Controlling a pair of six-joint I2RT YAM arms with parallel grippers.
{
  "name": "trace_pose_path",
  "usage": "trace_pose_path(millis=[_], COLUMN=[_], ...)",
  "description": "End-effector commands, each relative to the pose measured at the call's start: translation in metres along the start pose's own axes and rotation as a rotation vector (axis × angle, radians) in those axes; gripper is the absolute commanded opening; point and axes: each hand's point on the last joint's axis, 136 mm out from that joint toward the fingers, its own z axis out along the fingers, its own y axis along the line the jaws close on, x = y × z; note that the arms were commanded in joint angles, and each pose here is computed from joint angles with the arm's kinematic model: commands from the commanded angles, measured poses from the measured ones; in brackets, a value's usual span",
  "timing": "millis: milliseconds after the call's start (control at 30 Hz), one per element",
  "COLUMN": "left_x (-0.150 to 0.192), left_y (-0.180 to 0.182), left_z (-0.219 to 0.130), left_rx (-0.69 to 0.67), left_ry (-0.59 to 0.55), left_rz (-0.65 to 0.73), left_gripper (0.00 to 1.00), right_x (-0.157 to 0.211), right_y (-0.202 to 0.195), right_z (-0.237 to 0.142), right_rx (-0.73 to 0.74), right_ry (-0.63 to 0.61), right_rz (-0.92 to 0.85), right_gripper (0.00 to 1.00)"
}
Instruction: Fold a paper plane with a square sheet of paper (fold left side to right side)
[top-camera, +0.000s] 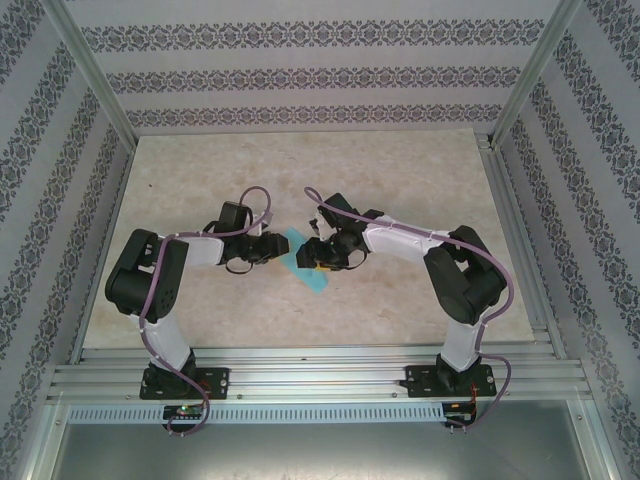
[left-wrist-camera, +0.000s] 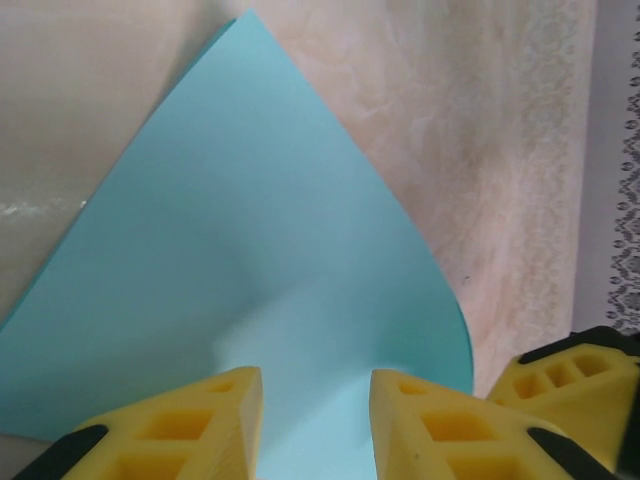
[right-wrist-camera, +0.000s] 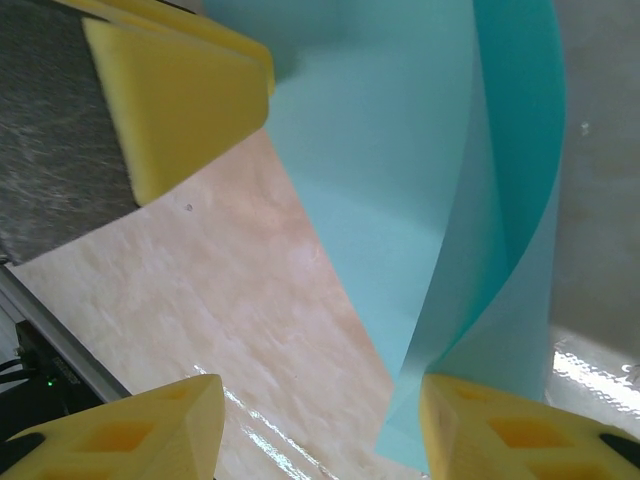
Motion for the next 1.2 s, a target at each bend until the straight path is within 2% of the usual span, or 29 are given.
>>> trace_pose_path(millis=[0, 133, 333, 933, 1067, 1167], left_x=[-0.013, -0.015, -0.012, 0.004, 0.009, 0.012], left_y=[-0.036, -0.047, -0.055, -0.044, -0.037, -0.034], left_z=[-0.01, -0.01, -0.001, 0.039, 0.043, 0.045], left_rx=[0.155, 0.222, 0.239, 0.137, 0.096, 0.087], left_ry=[-0.037, -0.031, 0.011, 0.136, 0.158, 0.173], left_rz=[0.009, -0.016, -0.022, -0.133, -0.137, -0.144], left_gripper=[0.36, 0.39, 0.41, 0.46, 0.44, 0.38], right_x=[0.001, 0.002, 0.002, 0.001, 0.001, 0.001], right_y=[-0.003, -0.005, -0.006, -0.008, -0.01, -0.009], right_z=[0.004, 0.005, 0.005, 0.004, 0.005, 0.005], right_rx=[0.008, 0.011, 0.012, 0.017, 0.019, 0.017], right_ry=[-0.003, -0.002, -0.005, -0.01, -0.009, -0.009], right_rz=[0.001, 0.001, 0.002, 0.009, 0.01, 0.009], right_gripper=[0.54, 0.54, 0.54, 0.53, 0.54, 0.54])
